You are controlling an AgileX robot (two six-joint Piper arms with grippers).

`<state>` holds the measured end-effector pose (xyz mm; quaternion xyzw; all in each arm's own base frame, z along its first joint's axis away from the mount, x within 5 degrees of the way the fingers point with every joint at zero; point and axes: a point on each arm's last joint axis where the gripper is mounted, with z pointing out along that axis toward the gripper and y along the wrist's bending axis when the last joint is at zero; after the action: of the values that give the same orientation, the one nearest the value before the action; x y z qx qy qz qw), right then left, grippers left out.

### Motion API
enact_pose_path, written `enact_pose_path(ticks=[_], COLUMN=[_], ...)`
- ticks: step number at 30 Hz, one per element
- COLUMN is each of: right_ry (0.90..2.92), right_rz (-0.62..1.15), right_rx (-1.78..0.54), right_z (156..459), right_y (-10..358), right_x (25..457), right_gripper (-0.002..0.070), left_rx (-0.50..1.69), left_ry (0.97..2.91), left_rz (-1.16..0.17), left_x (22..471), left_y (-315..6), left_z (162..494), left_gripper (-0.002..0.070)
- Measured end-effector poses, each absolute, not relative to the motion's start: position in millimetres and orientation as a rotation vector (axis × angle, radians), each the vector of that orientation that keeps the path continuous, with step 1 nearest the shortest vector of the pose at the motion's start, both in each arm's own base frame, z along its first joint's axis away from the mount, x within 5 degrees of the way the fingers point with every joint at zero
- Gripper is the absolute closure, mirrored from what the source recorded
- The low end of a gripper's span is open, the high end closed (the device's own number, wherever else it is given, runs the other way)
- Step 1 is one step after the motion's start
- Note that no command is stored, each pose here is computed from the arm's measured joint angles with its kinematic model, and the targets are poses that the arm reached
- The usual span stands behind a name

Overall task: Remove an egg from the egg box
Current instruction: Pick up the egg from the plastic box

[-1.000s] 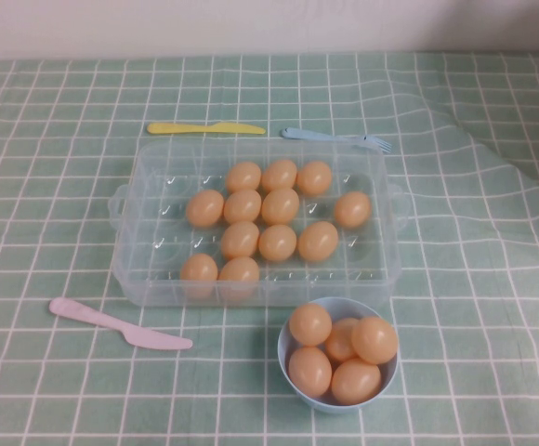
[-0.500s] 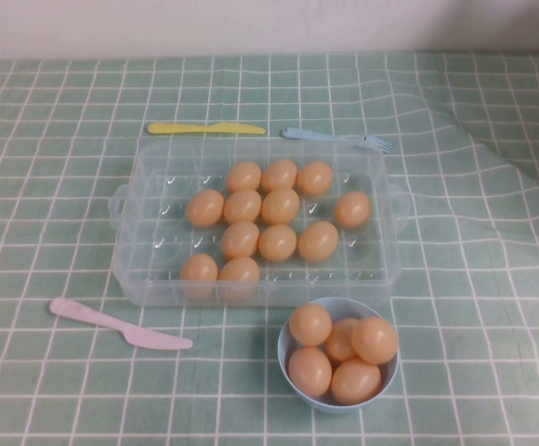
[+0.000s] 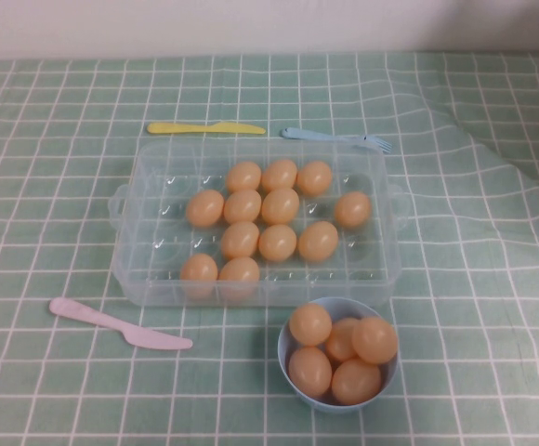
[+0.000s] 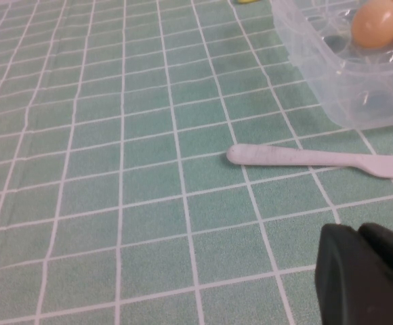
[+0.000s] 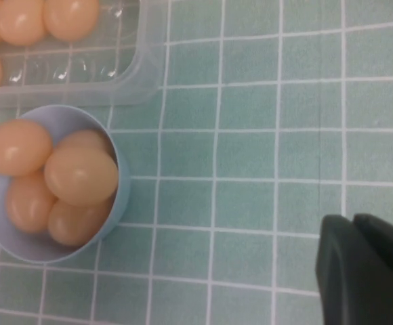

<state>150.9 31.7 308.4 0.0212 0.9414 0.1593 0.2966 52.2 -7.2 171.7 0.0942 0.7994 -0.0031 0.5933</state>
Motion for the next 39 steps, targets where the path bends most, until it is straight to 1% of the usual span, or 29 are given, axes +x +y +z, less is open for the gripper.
enact_pose_path(ticks=[4, 8, 15, 21, 26, 30, 36, 39], right_ry=[2.567, 2.653, 2.701, 2.694, 2.685, 2.706, 2.748, 2.761], right_rz=[0.426, 0.446, 0.493, 0.528, 0.546, 0.509, 0.394, 0.368], right_rx=[0.024, -0.083, -0.383, -0.555, -0.650, -0.709, -0.764, -0.761], right_z=[308.7, 305.2, 306.1, 301.4, 298.3, 292.7, 288.2, 285.1], right_y=[35.6, 55.5, 124.6, 180.8, 215.3, 228.9, 233.4, 234.5], right_x=[178.9, 216.6, 267.0, 297.1, 312.5, 324.5, 340.5, 344.8], right_gripper=[0.0694, 0.0694, 0.0694, 0.0694, 0.0694, 0.0694, 0.0694, 0.0692], left_rx=[0.219, 0.219, 0.219, 0.219, 0.219, 0.219, 0.219, 0.219], left_ry=[1.858, 1.858, 1.858, 1.858, 1.858, 1.858, 1.858, 1.858], left_rz=[-0.007, -0.007, -0.007, -0.007, -0.007, -0.007, -0.007, -0.007], left_x=[52.2, 52.2, 52.2, 52.2, 52.2, 52.2, 52.2, 52.2], left_y=[-7.2, -7.2, -7.2, -7.2, -7.2, -7.2, -7.2, -7.2], left_z=[171.7, 171.7, 171.7, 171.7, 171.7, 171.7, 171.7, 171.7], left_gripper=[0.0678, 0.0678, 0.0678, 0.0678, 0.0678, 0.0678, 0.0678, 0.0678])
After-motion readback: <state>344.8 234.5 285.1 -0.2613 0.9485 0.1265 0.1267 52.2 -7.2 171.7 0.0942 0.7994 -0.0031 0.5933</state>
